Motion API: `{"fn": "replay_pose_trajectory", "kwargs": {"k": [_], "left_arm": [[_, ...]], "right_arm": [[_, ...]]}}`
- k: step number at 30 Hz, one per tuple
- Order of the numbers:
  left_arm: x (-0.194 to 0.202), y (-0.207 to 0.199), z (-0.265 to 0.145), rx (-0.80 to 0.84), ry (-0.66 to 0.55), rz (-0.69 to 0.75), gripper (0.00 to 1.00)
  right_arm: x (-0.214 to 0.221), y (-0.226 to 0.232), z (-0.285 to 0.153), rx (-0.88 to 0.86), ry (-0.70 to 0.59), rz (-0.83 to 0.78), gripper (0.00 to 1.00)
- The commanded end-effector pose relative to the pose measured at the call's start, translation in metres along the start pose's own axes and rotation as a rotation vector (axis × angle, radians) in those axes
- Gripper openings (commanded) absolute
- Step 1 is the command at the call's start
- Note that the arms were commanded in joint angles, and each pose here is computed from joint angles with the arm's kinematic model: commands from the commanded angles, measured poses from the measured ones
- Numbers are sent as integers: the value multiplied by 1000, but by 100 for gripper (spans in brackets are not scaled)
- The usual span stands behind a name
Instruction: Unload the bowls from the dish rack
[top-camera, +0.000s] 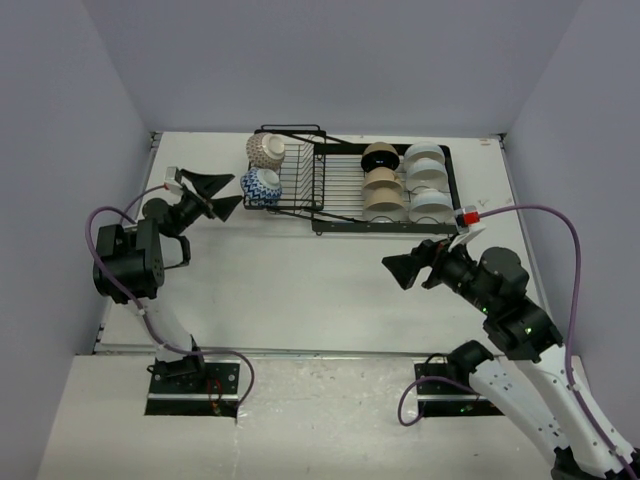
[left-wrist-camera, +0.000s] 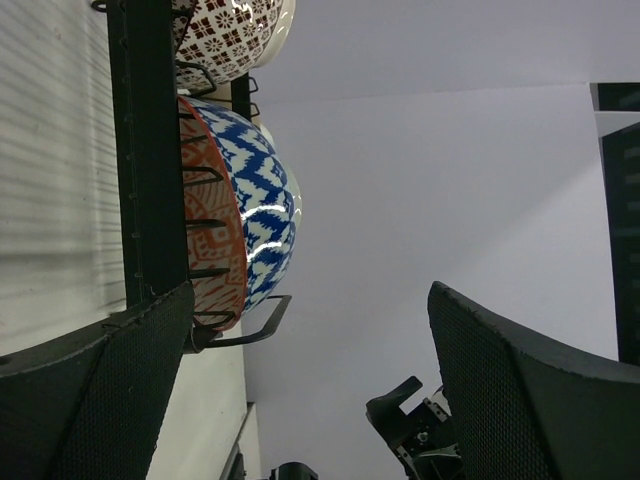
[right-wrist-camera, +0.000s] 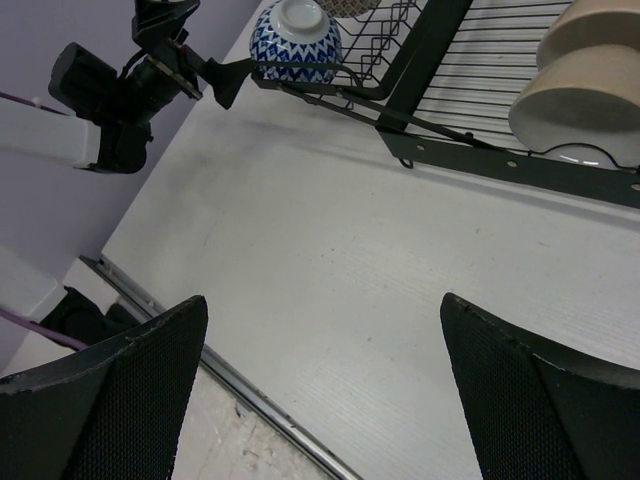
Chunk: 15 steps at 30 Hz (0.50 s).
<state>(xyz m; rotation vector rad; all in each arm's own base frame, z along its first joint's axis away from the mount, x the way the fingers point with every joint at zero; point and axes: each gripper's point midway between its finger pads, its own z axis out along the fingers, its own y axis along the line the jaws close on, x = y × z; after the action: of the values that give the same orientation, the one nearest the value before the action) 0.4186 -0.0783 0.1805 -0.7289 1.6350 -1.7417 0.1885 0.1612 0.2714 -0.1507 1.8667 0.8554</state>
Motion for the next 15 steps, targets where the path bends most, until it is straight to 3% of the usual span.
{"fn": "replay_pose_trajectory", "kwargs": {"k": [1,15], "left_arm": [[6,-24,0,104,43,123,100],[12,-34,12,135,80,138,100]], "right_arm": [[-17,11,-7,-27,-42,-22,99],[-16,5,-2,7,-30,-3,99]]}}
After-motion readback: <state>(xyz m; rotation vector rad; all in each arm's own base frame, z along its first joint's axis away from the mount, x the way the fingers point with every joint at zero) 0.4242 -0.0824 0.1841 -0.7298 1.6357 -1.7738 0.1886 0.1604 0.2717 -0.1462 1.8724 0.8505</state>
